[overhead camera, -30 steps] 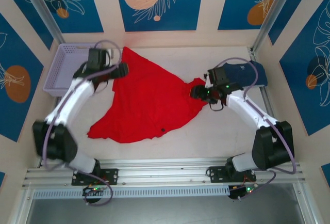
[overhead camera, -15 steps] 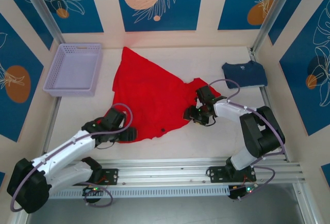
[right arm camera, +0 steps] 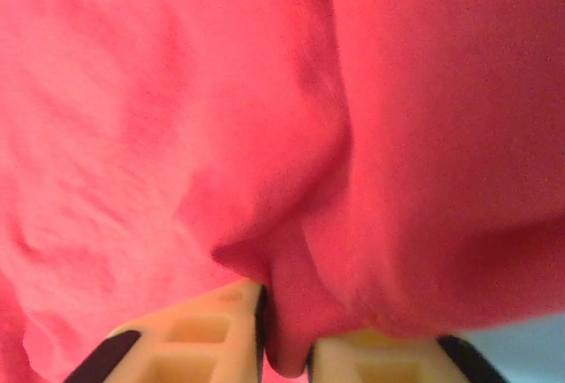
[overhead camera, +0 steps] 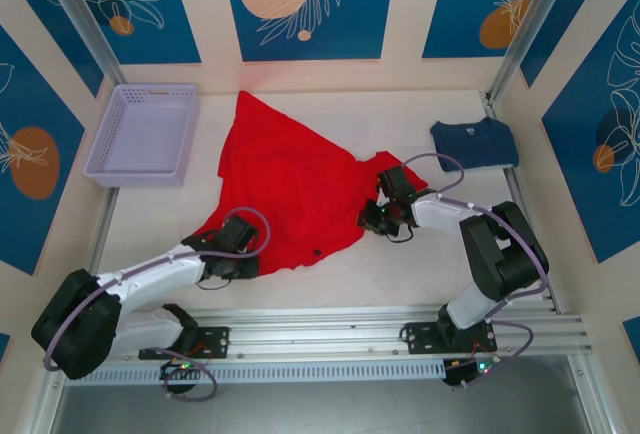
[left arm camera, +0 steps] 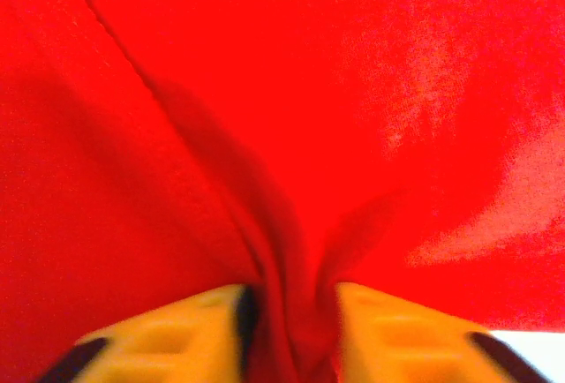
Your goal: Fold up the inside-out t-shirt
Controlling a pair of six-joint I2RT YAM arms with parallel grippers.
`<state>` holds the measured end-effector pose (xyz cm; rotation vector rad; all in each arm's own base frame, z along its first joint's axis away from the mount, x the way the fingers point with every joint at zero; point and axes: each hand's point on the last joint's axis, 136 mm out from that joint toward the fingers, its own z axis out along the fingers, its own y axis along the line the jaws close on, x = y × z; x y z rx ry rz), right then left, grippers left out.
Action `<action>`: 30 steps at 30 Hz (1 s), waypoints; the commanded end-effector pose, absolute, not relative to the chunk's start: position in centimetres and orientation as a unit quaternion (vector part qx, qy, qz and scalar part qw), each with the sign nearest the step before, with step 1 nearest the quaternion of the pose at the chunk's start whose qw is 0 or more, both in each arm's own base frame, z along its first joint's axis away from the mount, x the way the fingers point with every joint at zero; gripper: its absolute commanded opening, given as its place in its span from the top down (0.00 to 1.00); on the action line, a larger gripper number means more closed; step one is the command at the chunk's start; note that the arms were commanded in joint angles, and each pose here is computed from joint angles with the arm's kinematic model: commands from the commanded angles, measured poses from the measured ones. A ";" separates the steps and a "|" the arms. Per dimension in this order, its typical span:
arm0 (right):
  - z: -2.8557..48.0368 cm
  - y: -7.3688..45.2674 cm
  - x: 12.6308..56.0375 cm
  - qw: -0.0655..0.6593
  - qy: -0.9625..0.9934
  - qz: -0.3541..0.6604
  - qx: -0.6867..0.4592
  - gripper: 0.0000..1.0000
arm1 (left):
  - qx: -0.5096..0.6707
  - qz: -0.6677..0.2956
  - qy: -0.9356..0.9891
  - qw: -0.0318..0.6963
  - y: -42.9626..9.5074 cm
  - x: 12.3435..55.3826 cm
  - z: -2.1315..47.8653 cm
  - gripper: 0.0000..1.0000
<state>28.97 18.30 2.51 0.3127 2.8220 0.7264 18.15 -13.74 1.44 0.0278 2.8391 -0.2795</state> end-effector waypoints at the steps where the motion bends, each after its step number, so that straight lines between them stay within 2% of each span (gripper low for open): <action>1: 4.7 18.5 29.7 0.148 0.946 0.268 0.105 0.92 | 0.006 -0.072 0.989 0.129 -12.4 16.6 -0.2 0.88; 2: 5.6 18.5 29.8 0.161 0.943 0.274 0.102 0.96 | 0.007 -0.078 0.987 0.142 -12.5 17.0 0.3 0.98; 4: 8.0 18.4 30.1 0.193 0.934 0.285 0.094 1.00 | 0.007 -0.098 0.978 0.186 -13.1 18.3 2.4 1.00; 6: 11.7 18.2 30.5 0.241 0.919 0.302 0.075 1.00 | 0.013 -0.121 0.959 0.255 -13.7 20.3 6.6 1.00; 11: 24.7 16.0 30.4 0.406 0.863 0.300 0.019 1.00 | 0.020 -0.170 0.856 0.487 -13.3 24.2 24.3 1.00; 14: 32.4 14.8 29.5 0.488 0.819 0.301 -0.002 1.00 | 0.031 -0.169 0.797 0.579 -12.5 24.6 33.5 1.00; 17: 39.2 14.2 28.2 0.546 0.779 0.307 -0.023 1.00 | 0.052 -0.154 0.757 0.632 -12.3 25.0 41.0 1.00; 23: 49.3 13.4 24.5 0.623 0.709 0.325 -0.061 1.00 | 0.083 -0.166 0.682 0.708 -12.5 24.2 52.7 1.00; 30: 57.3 12.7 18.7 0.674 0.633 0.367 -0.106 1.00 | 0.106 -0.191 0.602 0.768 -11.1 20.6 62.2 1.00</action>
